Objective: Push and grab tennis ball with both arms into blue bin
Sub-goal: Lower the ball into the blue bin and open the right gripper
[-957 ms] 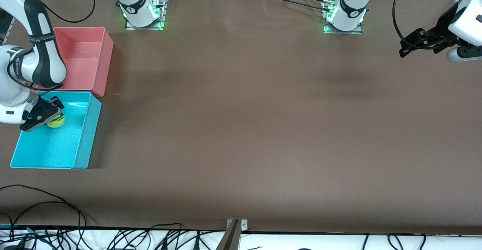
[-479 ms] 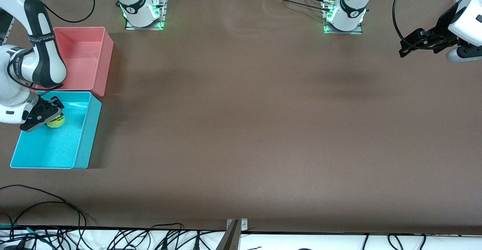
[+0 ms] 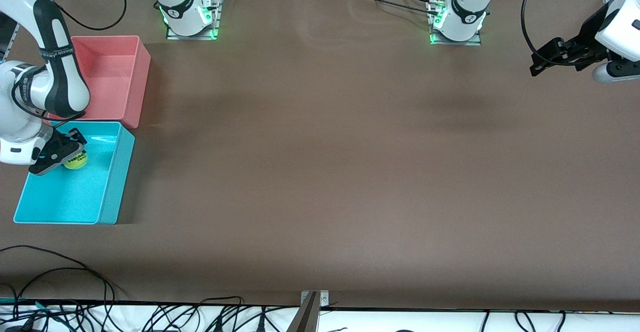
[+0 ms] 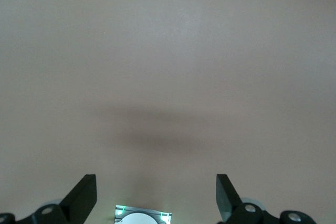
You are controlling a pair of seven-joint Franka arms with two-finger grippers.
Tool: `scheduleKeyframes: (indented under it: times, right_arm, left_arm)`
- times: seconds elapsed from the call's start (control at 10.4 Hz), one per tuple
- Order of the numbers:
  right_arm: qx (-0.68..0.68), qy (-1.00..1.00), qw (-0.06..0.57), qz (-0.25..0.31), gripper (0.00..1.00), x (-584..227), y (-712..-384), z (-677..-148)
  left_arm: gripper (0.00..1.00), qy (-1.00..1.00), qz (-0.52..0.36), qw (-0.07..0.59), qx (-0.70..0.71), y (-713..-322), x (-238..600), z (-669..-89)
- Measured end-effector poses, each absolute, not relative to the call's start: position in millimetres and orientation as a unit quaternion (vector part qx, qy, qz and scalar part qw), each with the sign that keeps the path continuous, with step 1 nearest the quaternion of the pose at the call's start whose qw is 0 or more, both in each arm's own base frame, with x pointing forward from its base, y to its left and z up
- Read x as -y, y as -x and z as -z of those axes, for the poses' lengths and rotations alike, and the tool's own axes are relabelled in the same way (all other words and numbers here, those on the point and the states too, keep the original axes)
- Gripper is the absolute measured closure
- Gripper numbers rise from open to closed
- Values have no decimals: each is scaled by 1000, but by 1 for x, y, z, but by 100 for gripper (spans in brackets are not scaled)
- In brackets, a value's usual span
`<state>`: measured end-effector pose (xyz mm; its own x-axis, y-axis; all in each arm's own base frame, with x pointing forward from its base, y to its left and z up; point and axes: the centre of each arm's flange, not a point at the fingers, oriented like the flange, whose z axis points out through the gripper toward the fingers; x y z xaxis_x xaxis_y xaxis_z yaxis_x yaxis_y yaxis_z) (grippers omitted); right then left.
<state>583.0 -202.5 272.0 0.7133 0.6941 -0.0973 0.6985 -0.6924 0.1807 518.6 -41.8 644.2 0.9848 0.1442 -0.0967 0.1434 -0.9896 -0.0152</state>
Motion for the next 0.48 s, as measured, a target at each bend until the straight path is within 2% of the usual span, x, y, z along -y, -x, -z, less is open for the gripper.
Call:
scheduleKeyframes:
  times: [0.48]
  right_arm:
    - [-368,-924,100,-1,35,180,-593,-276]
  left_arm:
    - [0,996,-49,4,72,-519,42,-644]
